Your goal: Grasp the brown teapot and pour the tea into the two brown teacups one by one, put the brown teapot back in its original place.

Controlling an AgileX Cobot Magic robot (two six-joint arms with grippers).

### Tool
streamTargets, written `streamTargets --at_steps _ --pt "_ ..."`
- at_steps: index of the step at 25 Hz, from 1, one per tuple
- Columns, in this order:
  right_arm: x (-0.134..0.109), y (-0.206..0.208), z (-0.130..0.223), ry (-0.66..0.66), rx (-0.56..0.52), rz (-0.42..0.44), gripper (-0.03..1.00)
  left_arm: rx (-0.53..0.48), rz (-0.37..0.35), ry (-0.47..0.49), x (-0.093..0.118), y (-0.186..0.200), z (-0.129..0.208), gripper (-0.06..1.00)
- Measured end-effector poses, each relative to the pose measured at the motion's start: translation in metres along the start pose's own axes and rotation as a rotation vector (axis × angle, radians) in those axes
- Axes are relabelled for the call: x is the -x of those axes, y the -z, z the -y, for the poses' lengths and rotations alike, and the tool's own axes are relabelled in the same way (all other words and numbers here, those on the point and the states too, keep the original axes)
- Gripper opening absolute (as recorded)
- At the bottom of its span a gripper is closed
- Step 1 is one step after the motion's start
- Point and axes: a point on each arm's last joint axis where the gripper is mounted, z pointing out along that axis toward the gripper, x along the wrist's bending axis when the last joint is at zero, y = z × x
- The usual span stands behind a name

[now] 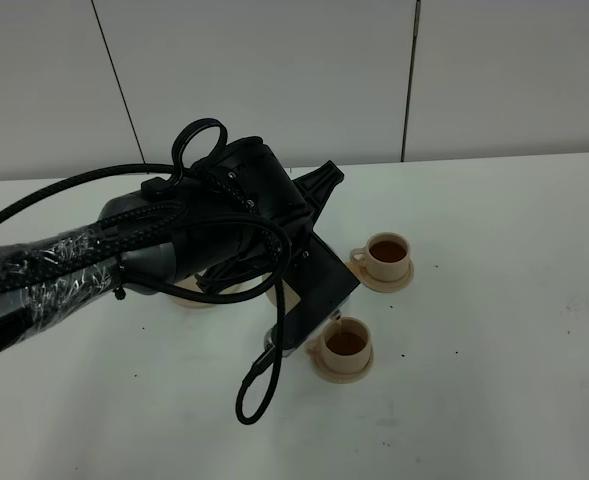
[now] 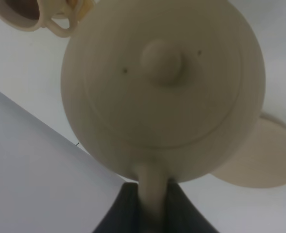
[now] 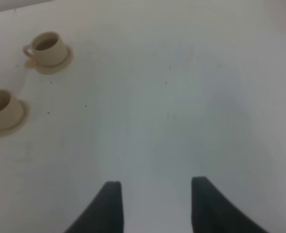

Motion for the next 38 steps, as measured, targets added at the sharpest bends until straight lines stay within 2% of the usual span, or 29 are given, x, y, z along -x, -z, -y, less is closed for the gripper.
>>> streamTargets --at_steps 38 --pt "0.0 0.0 0.0 0.0 0.0 0.0 0.32 0.0 -0.002 0.008 -0.0004 0.0003 -0.0006 0.17"
